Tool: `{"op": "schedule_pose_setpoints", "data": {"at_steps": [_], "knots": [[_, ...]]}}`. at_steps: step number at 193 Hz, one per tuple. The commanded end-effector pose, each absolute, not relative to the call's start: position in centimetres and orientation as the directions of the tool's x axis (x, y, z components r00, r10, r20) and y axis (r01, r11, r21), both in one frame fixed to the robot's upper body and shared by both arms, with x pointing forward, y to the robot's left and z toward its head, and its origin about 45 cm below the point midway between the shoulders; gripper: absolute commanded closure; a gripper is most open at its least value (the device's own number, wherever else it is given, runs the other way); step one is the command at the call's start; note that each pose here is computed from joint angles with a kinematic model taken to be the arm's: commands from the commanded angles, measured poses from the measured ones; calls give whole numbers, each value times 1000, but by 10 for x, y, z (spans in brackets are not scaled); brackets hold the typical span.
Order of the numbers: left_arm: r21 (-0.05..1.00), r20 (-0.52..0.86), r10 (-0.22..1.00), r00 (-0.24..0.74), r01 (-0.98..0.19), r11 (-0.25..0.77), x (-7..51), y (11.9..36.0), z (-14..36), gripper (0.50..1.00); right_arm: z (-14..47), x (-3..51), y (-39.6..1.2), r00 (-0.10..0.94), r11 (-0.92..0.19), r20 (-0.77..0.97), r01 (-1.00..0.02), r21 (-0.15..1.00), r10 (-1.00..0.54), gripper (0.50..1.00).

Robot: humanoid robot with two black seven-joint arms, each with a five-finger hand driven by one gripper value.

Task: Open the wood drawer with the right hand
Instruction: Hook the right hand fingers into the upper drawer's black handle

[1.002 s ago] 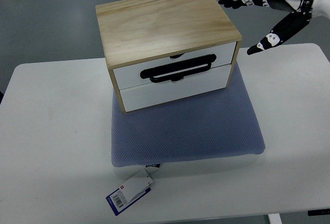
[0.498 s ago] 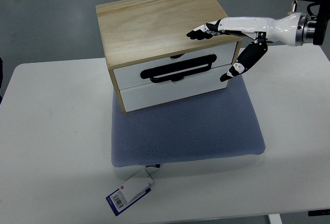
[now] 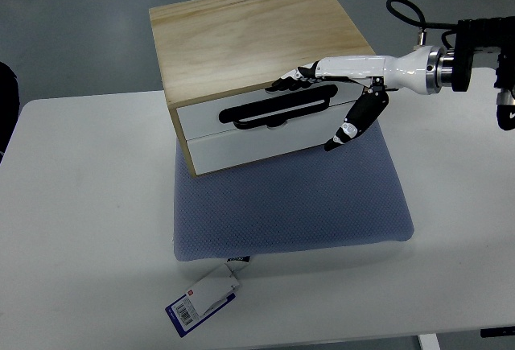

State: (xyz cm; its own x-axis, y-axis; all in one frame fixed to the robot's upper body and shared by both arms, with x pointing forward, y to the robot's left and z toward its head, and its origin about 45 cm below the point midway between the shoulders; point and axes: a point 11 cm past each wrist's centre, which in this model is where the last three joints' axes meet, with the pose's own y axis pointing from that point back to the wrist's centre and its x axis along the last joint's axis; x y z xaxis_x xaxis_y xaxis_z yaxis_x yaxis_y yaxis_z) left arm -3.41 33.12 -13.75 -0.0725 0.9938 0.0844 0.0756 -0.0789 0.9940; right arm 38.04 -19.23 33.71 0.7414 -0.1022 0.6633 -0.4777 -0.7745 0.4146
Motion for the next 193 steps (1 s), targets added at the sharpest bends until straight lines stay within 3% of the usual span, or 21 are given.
{"op": "schedule_pose_setpoints", "data": {"at_steps": [1, 193], "knots": [[994, 84, 994, -72, 76, -79, -34, 331, -138, 500, 328, 378, -191, 754, -771, 651, -463, 437, -84, 554], [994, 84, 994, -72, 76, -79, -34, 331, -138, 500, 296, 396, -177, 769, -729, 638, -462, 506, -44, 554]]}}
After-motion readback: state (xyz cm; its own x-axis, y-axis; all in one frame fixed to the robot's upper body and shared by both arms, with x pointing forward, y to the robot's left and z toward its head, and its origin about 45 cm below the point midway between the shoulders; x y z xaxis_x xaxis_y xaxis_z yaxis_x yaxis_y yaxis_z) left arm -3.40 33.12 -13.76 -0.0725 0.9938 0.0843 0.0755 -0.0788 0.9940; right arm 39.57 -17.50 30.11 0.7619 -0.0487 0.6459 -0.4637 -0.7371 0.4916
